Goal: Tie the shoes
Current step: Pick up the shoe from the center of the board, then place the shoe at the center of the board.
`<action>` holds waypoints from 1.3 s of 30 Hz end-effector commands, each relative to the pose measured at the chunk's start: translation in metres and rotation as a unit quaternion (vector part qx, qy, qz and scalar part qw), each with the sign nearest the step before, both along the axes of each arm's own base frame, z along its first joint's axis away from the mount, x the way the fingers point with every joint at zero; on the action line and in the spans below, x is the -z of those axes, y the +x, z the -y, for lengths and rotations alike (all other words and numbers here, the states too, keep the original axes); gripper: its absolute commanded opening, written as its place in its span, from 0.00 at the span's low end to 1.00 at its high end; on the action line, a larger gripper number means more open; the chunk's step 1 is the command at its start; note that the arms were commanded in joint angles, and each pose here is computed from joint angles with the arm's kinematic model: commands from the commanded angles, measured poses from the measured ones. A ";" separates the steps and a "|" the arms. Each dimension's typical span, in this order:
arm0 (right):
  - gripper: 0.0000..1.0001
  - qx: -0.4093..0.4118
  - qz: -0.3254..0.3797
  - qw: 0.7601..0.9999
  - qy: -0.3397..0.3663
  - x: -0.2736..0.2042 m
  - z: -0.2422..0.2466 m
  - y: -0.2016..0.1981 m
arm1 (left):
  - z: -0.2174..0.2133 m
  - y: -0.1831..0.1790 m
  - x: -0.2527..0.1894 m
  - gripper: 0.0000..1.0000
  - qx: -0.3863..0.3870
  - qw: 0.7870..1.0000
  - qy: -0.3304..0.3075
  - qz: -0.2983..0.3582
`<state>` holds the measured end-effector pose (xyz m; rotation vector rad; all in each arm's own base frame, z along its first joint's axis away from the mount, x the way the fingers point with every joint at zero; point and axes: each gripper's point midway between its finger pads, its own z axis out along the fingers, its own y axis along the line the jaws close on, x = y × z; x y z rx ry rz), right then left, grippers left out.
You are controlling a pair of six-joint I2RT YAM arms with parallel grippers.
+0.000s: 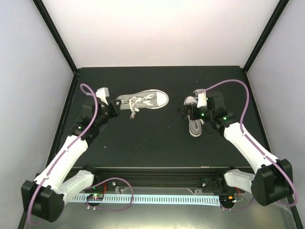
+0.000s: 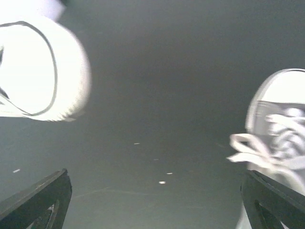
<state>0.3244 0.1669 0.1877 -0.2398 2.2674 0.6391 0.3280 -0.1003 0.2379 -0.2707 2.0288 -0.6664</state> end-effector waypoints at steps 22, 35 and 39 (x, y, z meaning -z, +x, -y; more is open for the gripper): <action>0.96 -0.100 -0.096 0.984 0.111 0.019 -0.065 -0.059 | 0.035 -0.069 0.100 0.02 -0.193 0.975 -0.099 -0.051; 0.91 -0.057 -0.187 0.972 0.129 0.067 -0.120 -0.056 | 0.082 -0.112 0.120 0.81 0.044 0.993 -0.049 -0.101; 0.91 -0.026 -0.192 0.973 0.124 0.074 -0.132 -0.047 | 0.090 -0.125 0.103 0.98 0.143 0.985 0.004 -0.101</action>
